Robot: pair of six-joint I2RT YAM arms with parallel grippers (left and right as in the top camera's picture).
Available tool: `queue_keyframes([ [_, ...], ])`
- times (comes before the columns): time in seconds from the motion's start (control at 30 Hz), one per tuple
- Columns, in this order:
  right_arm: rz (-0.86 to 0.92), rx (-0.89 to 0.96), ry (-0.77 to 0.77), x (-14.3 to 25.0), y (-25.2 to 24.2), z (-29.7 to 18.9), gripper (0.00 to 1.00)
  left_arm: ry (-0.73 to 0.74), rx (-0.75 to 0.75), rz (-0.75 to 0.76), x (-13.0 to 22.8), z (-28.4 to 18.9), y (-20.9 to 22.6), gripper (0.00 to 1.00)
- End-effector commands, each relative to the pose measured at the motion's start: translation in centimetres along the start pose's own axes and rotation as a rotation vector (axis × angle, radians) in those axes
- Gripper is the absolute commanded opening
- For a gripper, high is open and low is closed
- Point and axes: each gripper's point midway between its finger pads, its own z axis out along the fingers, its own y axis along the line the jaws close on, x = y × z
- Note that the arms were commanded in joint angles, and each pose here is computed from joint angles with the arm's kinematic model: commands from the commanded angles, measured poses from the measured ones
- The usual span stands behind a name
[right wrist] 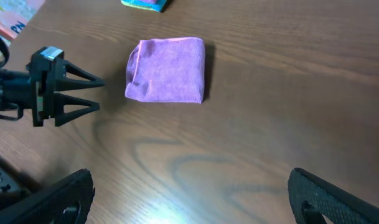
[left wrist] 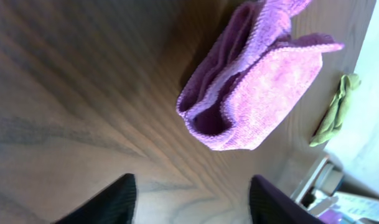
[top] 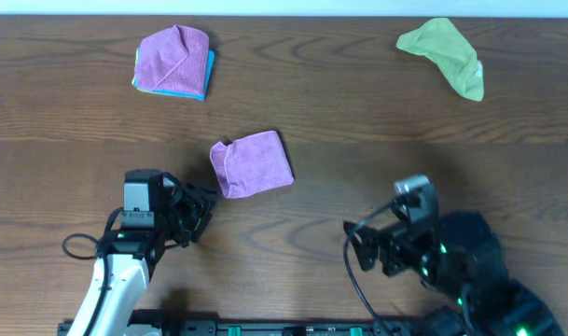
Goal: Fold the cloth
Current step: 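Reach the left gripper to the folded purple cloth and grasp its edge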
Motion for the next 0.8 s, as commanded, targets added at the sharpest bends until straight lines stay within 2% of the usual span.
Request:
queue_keyframes([
  [0.0, 0.051, 0.013, 0.003, 1.2, -0.6, -0.3, 0.99, 0.016, 0.011, -0.023, 0.4, 0.2, 0.4, 0.65],
  [0.2, 0.059, 0.016, 0.013, 2.0, -0.8, -0.8, 0.99, 0.011, 0.05, -0.023, 0.8, 1.2, 0.6, 0.81],
  [0.37, 0.076, 0.022, 0.026, 2.4, -0.9, -0.8, 0.99, -0.01, 0.041, -0.008, 0.9, 1.7, 1.1, 0.87],
  [0.77, 0.105, 0.019, 0.028, 2.4, -0.9, -0.8, 0.99, -0.077, 0.049, 0.031, 0.8, 4.1, -0.1, 0.88],
])
